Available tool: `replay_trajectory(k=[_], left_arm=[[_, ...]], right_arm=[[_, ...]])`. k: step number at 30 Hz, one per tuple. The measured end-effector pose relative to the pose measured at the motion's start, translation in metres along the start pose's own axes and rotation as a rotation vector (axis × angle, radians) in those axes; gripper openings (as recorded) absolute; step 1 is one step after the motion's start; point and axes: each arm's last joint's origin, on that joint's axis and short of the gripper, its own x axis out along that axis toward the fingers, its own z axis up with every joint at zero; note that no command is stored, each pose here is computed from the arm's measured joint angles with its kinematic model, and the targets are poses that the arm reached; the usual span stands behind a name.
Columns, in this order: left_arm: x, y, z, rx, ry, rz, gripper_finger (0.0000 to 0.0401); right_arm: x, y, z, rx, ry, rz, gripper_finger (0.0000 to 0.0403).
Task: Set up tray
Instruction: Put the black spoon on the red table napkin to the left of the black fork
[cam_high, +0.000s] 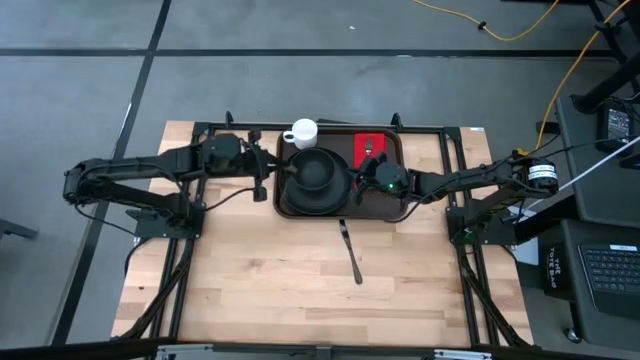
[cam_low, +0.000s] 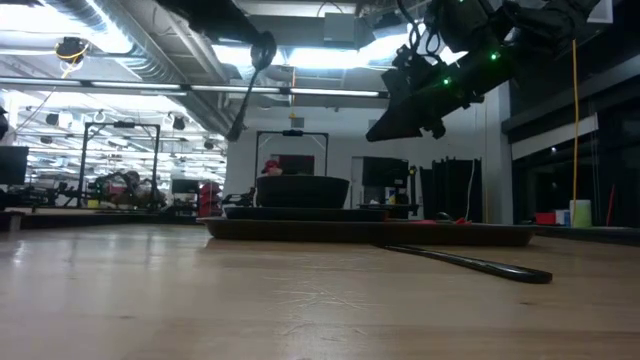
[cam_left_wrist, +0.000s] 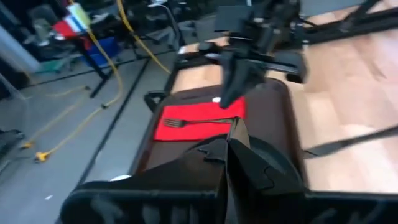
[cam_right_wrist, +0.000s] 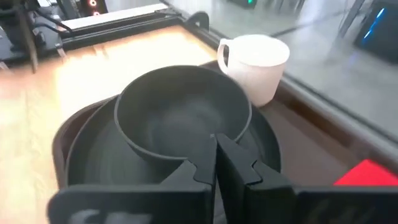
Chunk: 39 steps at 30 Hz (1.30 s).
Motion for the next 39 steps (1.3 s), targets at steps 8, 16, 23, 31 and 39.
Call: replay_trajectory(k=[8, 16, 23, 31, 39], left_arm=[[0.018, -0.007, -0.021, -0.01, -0.235, 0.083, 0.0001], [0.02, -0.01, -0.045, -0.087, -0.44, 0.208, 0.0002], [0.021, -0.013, -0.059, -0.129, -0.46, 0.293, 0.0002], [0.034, -0.018, -0.062, -0.143, -0.438, 0.364, 0.0001], [0.051, -0.021, -0.066, -0.147, -0.461, 0.37, 0.0002]], right_arm=[[-0.009, 0.017, 0.006, -0.081, -0.107, -0.05, 0.0016], [-0.015, 0.028, 0.013, -0.107, -0.194, -0.037, 0.0009], [-0.022, 0.041, 0.017, -0.104, -0.242, 0.011, 0.001], [-0.012, 0.078, 0.025, -0.186, -0.259, 0.028, 0.0006], [0.02, 0.11, 0.025, -0.303, -0.237, -0.12, 0.002]])
